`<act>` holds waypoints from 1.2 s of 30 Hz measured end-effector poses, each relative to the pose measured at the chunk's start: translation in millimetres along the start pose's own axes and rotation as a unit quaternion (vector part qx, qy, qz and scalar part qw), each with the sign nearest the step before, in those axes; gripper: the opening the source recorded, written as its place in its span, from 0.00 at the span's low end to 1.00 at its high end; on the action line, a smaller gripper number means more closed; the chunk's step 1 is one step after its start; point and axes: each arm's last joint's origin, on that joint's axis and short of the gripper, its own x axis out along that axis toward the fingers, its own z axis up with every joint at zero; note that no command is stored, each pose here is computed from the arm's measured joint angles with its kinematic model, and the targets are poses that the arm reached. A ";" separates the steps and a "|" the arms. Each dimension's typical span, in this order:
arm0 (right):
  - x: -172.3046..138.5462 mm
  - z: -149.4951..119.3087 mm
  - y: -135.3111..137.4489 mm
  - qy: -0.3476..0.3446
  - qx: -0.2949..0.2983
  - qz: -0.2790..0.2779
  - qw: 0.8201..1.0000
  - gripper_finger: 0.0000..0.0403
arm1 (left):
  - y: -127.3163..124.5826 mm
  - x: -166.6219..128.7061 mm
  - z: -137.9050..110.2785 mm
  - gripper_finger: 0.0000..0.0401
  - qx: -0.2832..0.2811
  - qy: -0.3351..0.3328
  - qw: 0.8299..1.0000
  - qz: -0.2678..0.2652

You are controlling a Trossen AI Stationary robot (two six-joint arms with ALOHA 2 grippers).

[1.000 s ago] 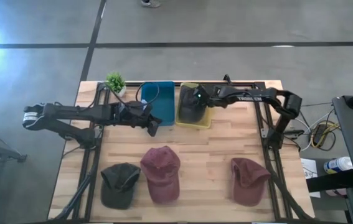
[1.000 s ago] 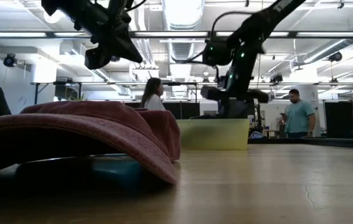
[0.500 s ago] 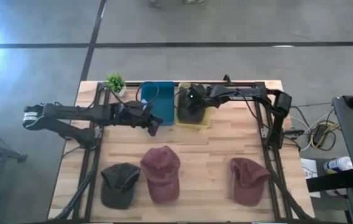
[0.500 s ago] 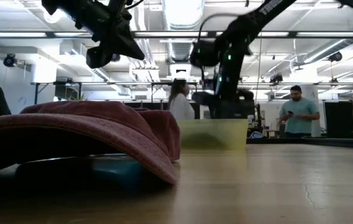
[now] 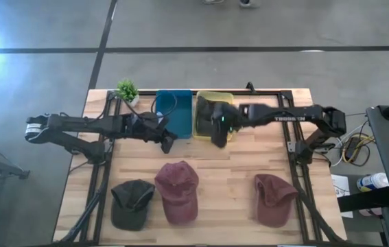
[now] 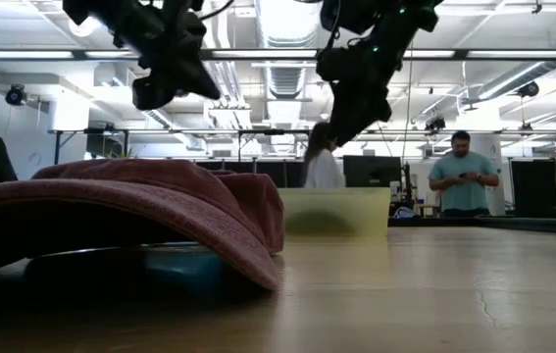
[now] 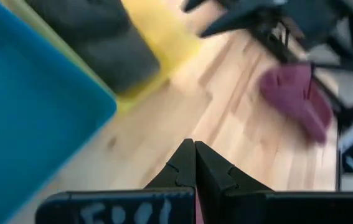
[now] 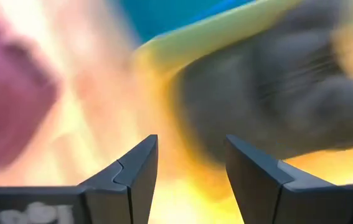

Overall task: Pick & Place hat
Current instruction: Put the black cap into the yellow bin

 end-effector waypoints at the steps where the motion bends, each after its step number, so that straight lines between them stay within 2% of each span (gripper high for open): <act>1: 2.1 -6.1 9.0 0.013 -0.003 0.018 1.000 0.44 | 0.1 -0.1 -3.0 0.00 0.002 0.018 1.000 -0.003; 4: 10.0 -18.9 36.9 0.038 -0.007 0.071 0.997 0.44 | -3.0 -1.2 -14.9 0.00 0.016 0.085 0.996 -0.027; 7: 15.7 -28.2 63.0 0.041 -0.028 0.102 0.994 0.44 | -12.7 -4.8 -33.7 0.00 0.030 0.163 0.984 -0.056; 10: 18.4 -33.1 79.9 0.036 -0.039 0.119 0.992 0.44 | -26.1 -12.9 -61.1 0.00 0.054 0.233 0.970 -0.048; 13: 21.0 -35.6 86.4 0.039 -0.038 0.116 0.992 0.44 | -40.1 -24.0 -87.2 0.00 0.073 0.265 0.961 -0.024; 15: 21.3 -37.0 87.0 0.040 -0.040 0.111 0.992 0.44 | -49.7 -31.2 -101.3 0.00 0.070 0.272 0.960 -0.020; 18: 21.5 -37.6 87.5 0.040 -0.040 0.112 0.992 0.44 | -61.8 -41.3 -117.9 0.00 0.032 0.269 0.963 -0.013; 25: 21.1 -39.5 88.7 0.034 -0.045 0.100 0.993 0.44 | -73.7 -46.7 -145.5 0.00 -0.068 0.214 0.973 0.054; 29: 19.3 -42.9 92.6 0.032 -0.068 0.095 0.993 0.44 | -79.1 -35.1 -159.7 0.05 -0.129 0.219 0.962 0.101; 33: 17.7 -48.2 97.1 0.037 -0.086 0.097 0.991 0.44 | -96.3 -25.9 -165.3 0.13 -0.117 0.224 0.960 0.120; 36: 18.4 -54.1 100.3 0.042 -0.095 0.098 0.990 0.44 | -105.2 -18.8 -166.9 0.17 -0.094 0.224 0.956 0.164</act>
